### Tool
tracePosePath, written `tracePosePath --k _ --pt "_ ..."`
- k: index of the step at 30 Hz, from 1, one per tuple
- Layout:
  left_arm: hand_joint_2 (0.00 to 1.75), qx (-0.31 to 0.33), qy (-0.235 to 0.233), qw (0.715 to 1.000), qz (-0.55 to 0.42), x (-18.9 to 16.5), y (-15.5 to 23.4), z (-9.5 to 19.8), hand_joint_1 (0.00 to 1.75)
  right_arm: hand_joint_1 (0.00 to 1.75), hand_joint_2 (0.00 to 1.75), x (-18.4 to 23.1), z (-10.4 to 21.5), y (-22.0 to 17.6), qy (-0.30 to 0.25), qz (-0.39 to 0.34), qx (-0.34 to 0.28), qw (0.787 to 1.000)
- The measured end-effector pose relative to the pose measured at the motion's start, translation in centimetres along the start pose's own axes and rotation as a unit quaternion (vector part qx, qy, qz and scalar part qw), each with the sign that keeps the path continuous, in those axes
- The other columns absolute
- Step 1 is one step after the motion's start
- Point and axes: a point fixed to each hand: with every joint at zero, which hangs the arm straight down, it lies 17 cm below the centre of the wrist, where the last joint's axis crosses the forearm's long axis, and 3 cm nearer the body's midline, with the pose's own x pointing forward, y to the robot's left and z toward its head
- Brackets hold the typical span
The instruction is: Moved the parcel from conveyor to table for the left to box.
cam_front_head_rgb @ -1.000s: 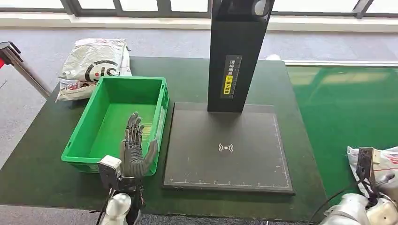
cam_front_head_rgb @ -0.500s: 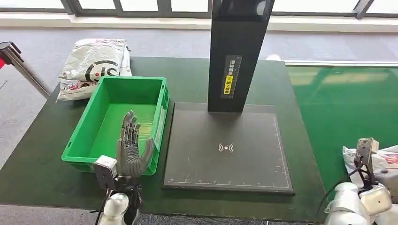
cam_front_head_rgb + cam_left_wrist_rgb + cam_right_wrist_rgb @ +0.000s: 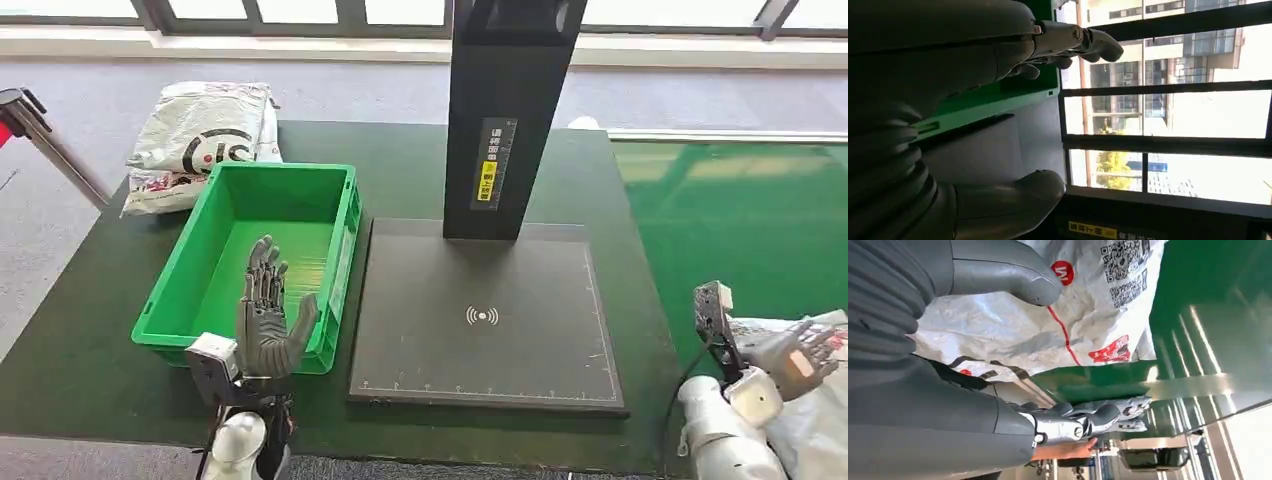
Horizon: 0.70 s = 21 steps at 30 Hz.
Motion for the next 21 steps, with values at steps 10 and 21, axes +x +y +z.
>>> tracePosePath --k 10,21 --pt "1.75 0.014 -0.005 1.000 0.001 0.5 0.9 -0.1 0.00 0.00 1.75 -1.1 1.7 3.8 0.032 0.072 0.072 0.994" --pt "1.75 0.028 0.001 1.000 -0.006 0.2 2.3 0.5 0.00 0.00 1.75 -7.3 0.8 1.0 0.122 0.098 0.013 0.988"
